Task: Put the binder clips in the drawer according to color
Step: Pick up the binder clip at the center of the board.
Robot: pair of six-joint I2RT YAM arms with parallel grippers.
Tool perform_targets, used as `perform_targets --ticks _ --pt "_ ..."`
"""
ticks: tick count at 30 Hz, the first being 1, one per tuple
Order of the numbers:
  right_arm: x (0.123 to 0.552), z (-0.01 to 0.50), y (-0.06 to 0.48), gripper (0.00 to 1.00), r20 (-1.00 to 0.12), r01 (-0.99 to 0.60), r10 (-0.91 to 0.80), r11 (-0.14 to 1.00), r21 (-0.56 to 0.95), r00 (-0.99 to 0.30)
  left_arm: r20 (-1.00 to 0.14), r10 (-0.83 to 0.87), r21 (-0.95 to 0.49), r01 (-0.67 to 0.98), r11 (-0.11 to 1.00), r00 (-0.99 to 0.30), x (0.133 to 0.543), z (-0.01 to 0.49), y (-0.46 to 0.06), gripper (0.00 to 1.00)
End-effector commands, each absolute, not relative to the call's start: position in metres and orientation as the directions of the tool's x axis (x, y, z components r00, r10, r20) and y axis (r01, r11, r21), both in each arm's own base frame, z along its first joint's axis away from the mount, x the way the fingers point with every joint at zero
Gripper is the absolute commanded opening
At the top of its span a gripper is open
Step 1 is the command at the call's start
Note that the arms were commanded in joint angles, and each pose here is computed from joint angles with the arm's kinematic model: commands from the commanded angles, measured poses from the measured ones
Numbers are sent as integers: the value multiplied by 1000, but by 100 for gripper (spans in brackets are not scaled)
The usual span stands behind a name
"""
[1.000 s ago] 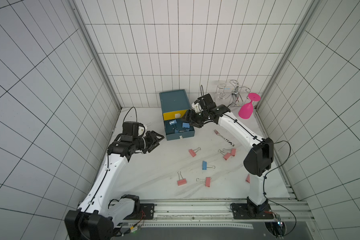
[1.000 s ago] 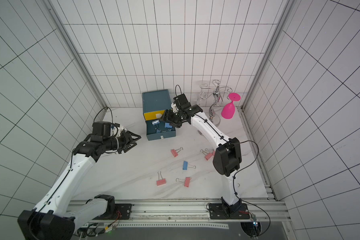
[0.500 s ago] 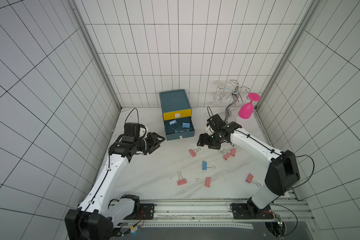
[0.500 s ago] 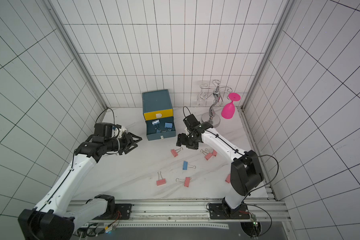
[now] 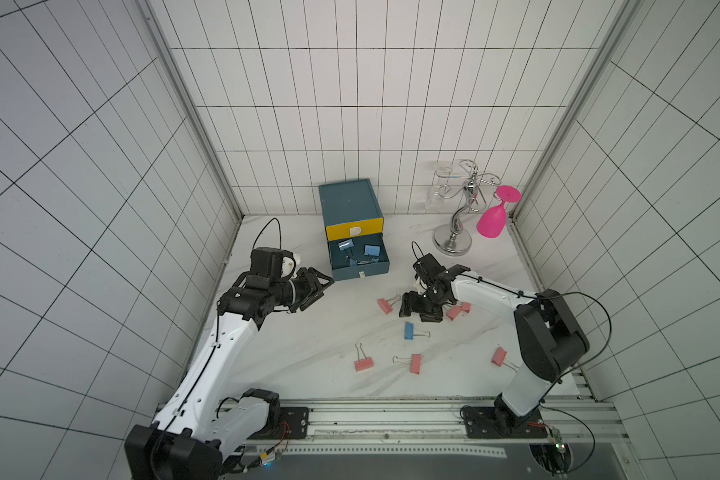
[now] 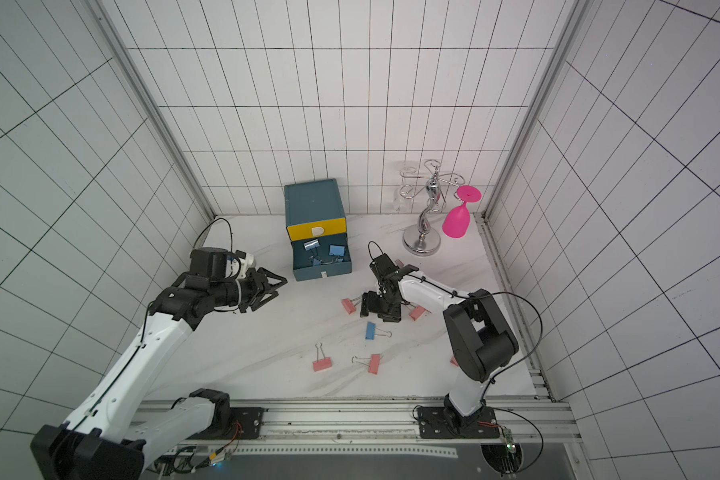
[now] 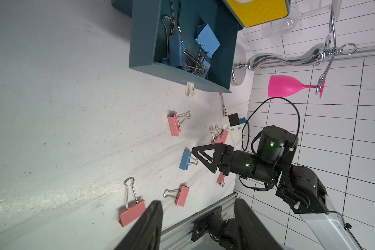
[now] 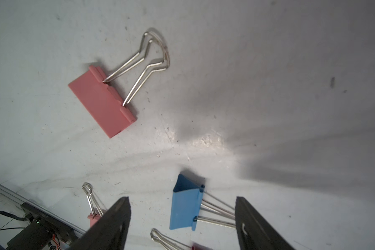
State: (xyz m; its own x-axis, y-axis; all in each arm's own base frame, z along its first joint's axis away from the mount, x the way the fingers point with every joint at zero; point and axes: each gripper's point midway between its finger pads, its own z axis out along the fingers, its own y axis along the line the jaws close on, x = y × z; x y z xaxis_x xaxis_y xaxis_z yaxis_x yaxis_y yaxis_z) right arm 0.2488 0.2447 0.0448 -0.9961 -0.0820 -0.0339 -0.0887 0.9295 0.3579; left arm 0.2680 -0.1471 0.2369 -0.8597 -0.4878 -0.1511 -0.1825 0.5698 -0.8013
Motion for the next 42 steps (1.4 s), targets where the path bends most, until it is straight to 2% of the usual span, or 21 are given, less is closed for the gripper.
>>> perform_targets --ticks 1,12,24,27,33,42 --pt "242 31 238 78 -2 -72 -76 935 347 -997 -153 -486 -794 -186 579 -860 263 231 -146 57" --pt "213 25 236 78 54 -51 -77 926 374 -996 -150 -490 -796 -189 576 -859 263 231 -146 57" --pt "167 36 249 77 85 -130 -178 907 400 -980 -151 -490 -796 -189 575 -859 265 232 -147 57" --pt "166 44 247 77 56 -173 -206 919 354 -977 -153 -489 -796 -187 576 -859 265 232 -147 57" --pt "186 61 221 79 -27 -301 -300 943 142 -954 -151 -492 -795 -190 575 -858 265 231 -147 57" --pt "200 61 229 83 -14 -476 -476 879 22 -879 -158 -495 -794 -188 578 -854 264 232 -145 57"
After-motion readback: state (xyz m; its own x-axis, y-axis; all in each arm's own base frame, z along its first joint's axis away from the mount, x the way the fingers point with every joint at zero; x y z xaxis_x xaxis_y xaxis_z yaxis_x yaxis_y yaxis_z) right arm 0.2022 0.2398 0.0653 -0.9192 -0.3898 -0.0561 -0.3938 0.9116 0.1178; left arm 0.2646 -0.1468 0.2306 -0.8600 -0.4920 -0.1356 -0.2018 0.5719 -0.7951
